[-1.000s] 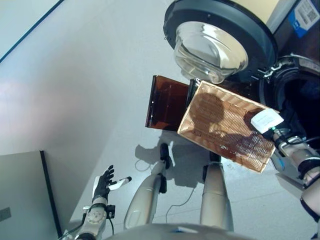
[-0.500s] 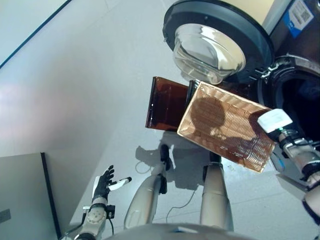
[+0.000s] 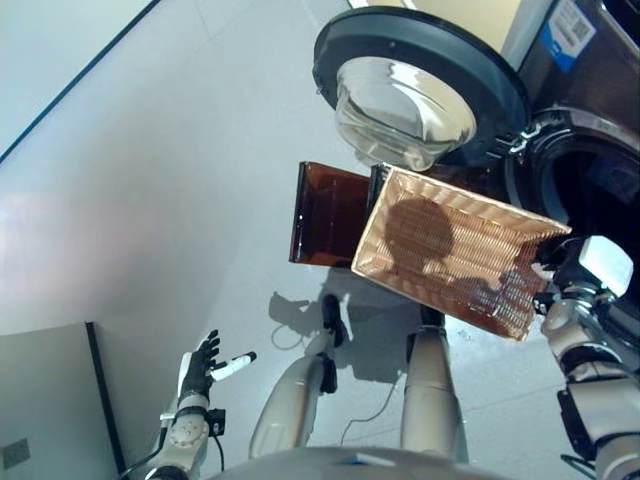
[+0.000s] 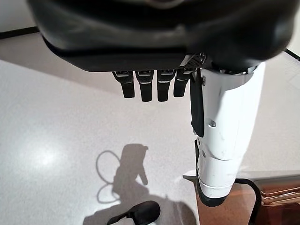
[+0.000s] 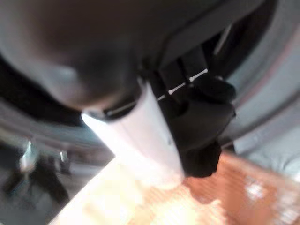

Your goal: Pick up the clothes and place them into the washing machine

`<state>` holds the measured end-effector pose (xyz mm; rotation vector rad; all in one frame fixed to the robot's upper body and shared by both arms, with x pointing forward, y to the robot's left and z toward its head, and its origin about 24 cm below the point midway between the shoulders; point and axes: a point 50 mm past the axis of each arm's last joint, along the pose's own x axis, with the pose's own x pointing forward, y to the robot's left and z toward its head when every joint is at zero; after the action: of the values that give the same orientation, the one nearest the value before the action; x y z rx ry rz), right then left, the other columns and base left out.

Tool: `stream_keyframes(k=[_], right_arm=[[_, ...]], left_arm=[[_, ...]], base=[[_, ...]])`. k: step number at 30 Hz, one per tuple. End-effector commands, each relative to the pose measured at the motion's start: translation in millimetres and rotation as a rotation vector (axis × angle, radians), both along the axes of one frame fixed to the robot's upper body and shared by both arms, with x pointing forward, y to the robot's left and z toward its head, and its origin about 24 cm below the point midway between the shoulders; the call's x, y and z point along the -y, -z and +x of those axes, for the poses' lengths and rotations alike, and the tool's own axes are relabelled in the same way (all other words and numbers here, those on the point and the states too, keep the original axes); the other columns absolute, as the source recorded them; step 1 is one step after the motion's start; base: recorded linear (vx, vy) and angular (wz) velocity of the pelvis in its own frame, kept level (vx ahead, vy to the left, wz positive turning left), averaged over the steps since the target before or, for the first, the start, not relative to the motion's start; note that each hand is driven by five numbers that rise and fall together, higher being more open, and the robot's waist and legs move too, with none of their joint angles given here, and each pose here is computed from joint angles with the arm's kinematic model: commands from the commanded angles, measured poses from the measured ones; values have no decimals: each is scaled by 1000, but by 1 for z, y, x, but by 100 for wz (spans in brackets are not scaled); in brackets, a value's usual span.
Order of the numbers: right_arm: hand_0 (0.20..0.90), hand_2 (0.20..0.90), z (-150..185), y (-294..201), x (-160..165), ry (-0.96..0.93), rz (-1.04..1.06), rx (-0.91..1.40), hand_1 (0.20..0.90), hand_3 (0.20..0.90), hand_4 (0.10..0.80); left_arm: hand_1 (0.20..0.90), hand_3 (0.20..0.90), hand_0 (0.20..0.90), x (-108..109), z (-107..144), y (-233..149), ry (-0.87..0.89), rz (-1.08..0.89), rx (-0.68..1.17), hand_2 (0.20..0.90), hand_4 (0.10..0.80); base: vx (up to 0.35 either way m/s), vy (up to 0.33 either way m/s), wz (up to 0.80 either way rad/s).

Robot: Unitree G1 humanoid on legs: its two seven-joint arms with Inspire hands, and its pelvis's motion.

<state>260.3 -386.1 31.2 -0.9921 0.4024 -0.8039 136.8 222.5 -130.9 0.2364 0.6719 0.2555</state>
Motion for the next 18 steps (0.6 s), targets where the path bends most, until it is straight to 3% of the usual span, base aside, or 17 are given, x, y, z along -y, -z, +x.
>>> stream_keyframes(k=[1,7,18], right_arm=[[200,200,-3,-7,5,132,146,259,200,200,300],[200,200,-2,-14,12,326,553,695,200,200,300],[200,200,-17,-65,56,565,866,1412,200,200,300]], left_arm=[[900,900,900,-43,-20,-5,-104,142,-33,900,800],[900,900,900,-36,-17,-4,-83,136,-41,900,800],[900,900,900,-23,-20,3,-28,96,-93,900,800]], base=[[0,0,0],[5,5,1],[17,-7,5]])
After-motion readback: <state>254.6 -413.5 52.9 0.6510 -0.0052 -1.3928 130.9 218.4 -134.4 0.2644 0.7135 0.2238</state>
